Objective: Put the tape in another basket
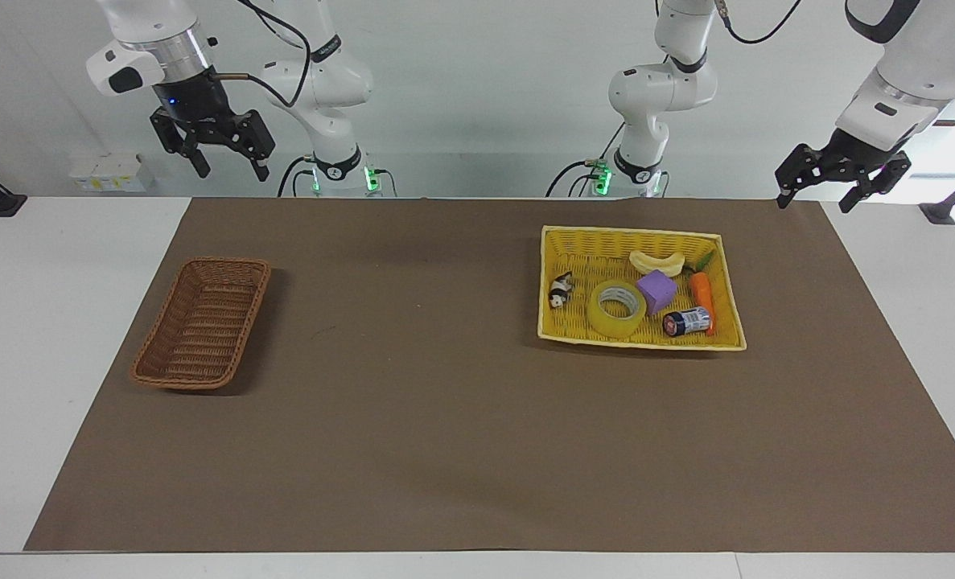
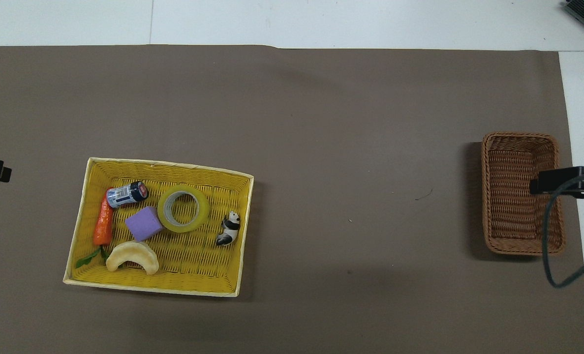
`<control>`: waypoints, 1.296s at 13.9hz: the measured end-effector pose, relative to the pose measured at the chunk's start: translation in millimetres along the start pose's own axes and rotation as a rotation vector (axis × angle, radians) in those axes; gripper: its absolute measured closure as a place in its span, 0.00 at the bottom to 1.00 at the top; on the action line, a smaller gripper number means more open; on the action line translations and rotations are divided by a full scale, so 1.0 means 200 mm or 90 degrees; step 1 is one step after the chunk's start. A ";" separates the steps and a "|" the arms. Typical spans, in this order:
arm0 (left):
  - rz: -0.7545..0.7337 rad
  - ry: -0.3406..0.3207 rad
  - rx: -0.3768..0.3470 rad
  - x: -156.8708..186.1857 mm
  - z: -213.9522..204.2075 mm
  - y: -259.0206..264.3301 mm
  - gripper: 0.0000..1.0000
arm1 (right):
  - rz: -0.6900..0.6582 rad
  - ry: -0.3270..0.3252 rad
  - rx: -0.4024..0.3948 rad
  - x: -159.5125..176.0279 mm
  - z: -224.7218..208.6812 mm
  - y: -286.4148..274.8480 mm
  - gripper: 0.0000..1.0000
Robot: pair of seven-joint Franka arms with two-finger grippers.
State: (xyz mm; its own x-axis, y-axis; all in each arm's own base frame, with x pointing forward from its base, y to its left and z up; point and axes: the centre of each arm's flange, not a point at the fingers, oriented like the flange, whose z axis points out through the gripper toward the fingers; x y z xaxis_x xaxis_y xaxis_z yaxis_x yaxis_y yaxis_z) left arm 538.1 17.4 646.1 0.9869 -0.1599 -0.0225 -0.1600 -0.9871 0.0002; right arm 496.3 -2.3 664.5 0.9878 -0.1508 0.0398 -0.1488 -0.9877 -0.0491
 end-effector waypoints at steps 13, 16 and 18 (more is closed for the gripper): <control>0.004 -0.005 -0.001 0.00 0.02 0.01 0.00 | 0.000 0.000 0.000 0.00 0.00 0.00 0.00; 0.004 -0.005 -0.001 0.00 0.02 0.01 0.00 | 0.000 0.000 0.000 0.00 0.00 0.00 0.00; 0.004 -0.005 -0.001 0.00 0.02 0.01 0.00 | 0.000 0.000 0.000 0.00 0.00 0.00 0.00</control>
State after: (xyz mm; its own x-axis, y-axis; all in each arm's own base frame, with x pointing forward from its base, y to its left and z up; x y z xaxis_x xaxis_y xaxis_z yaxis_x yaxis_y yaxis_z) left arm 538.0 16.0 642.2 0.9856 -0.1662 -0.0304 -0.1662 -0.9861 0.0018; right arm 496.4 -2.3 664.5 0.9878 -0.1508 0.0398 -0.1488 -0.9877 -0.0491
